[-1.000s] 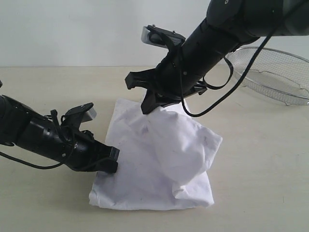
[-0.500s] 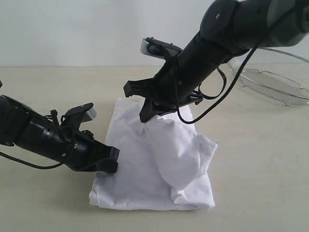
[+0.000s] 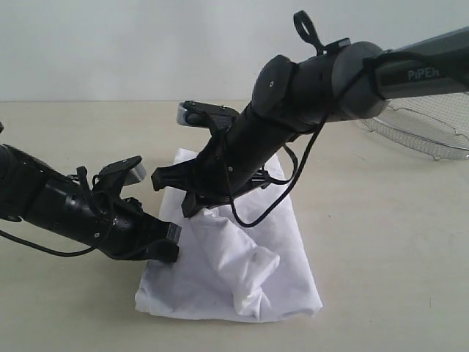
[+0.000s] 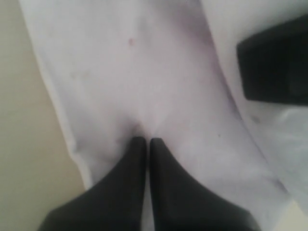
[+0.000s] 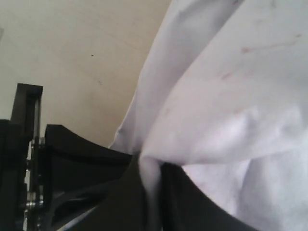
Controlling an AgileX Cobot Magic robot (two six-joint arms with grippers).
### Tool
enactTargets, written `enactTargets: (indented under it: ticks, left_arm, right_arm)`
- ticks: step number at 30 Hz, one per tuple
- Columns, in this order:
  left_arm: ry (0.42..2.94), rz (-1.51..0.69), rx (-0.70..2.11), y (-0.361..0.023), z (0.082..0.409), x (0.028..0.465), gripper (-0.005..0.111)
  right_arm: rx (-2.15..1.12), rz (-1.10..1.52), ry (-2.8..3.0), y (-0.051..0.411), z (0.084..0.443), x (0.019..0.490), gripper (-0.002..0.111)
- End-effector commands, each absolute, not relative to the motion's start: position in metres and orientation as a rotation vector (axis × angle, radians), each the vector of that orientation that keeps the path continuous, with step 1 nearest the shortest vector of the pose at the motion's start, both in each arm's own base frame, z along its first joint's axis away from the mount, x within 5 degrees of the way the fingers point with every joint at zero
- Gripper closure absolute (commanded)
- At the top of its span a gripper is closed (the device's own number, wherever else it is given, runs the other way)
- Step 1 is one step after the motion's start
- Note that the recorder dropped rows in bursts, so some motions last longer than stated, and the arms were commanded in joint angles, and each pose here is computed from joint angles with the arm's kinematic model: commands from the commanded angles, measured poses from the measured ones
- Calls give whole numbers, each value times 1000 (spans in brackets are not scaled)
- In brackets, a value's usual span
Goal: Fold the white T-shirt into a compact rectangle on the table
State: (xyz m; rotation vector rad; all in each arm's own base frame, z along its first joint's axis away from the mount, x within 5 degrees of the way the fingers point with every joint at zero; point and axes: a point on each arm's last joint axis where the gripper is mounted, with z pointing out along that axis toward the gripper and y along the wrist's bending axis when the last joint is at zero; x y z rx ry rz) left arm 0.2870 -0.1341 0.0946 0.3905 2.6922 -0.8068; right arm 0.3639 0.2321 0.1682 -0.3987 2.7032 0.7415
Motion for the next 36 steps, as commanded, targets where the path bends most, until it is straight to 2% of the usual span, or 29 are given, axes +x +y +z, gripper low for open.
enactTargets:
  ticks: [1,5,7,12,17,20,25,30,34,36]
  left_arm:
    - [2721,-793,399,-134,87,284,102]
    - [2715,-783,451,-133,90,283,102]
    - [2716,-777,476,-131,95,282,102]
    - [2679,-766,501,-130,121,279,102]
    - [2603,-738,519,-127,153,276,102]
    - [2555,-708,523,-125,170,274,102]
    - [2541,-647,515,-119,183,271,102]
    - [2540,-651,508,-119,187,269,102]
    - [2553,-683,527,-120,187,267,102]
    - [2560,-706,526,-121,187,265,102]
  right_arm:
    - [-389,751,2643,237,177,368,109]
    - [-392,750,2641,237,177,368,108]
    - [-402,751,2645,237,177,367,104]
    - [-420,750,2650,237,177,366,81]
    - [-419,751,2656,237,176,366,51]
    - [-419,764,2677,237,176,364,40]
    - [-531,801,2759,240,188,358,39]
    - [-640,748,2809,239,218,358,39]
    - [-631,515,2806,226,245,363,40]
    - [-622,319,2795,213,256,365,46]
